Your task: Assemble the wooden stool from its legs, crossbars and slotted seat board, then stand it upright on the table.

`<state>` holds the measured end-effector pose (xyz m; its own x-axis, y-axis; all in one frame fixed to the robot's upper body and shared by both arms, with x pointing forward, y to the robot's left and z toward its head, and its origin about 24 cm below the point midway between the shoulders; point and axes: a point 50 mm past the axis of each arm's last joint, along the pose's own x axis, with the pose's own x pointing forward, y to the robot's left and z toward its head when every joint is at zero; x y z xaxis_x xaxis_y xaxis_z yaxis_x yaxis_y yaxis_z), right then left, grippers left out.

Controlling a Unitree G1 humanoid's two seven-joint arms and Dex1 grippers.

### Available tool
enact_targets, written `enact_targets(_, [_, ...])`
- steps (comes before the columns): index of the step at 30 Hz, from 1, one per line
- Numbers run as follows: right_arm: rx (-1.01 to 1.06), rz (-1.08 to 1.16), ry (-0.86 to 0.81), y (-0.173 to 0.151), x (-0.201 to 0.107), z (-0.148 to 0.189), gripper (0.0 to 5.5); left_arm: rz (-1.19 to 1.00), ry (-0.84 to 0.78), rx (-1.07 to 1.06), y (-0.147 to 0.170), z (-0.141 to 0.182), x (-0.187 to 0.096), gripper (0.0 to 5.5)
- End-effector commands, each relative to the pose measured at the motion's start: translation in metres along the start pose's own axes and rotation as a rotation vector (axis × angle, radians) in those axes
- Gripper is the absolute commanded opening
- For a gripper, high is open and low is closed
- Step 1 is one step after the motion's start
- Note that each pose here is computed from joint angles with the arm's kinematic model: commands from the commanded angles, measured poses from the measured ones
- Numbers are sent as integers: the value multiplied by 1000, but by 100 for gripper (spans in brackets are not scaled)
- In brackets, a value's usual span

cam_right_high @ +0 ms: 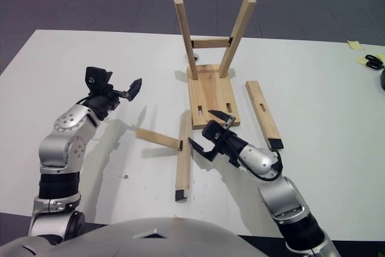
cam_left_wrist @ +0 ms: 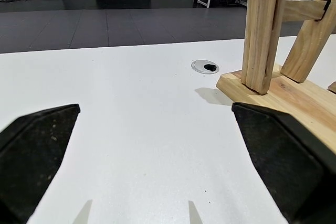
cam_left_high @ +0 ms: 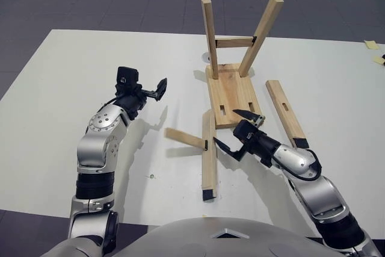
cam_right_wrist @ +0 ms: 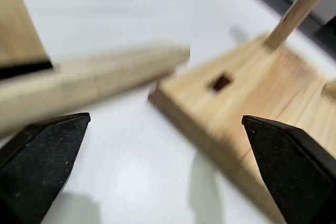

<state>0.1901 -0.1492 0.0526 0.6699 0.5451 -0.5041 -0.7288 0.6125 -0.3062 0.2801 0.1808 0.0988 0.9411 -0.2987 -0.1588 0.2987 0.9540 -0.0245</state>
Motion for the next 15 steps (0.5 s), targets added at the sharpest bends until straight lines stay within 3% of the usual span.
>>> enact_targets(1, [16,-2,72,0,-2,-11,540,-2,5,28,1,1,0,538])
enact_targets(11, [7,41,22,7,4,1,540,-4,3,42,1,2,0,538])
enact_targets(15, [-27,121,-16,14,21,14,540,23,-22,45,8,8,1,538])
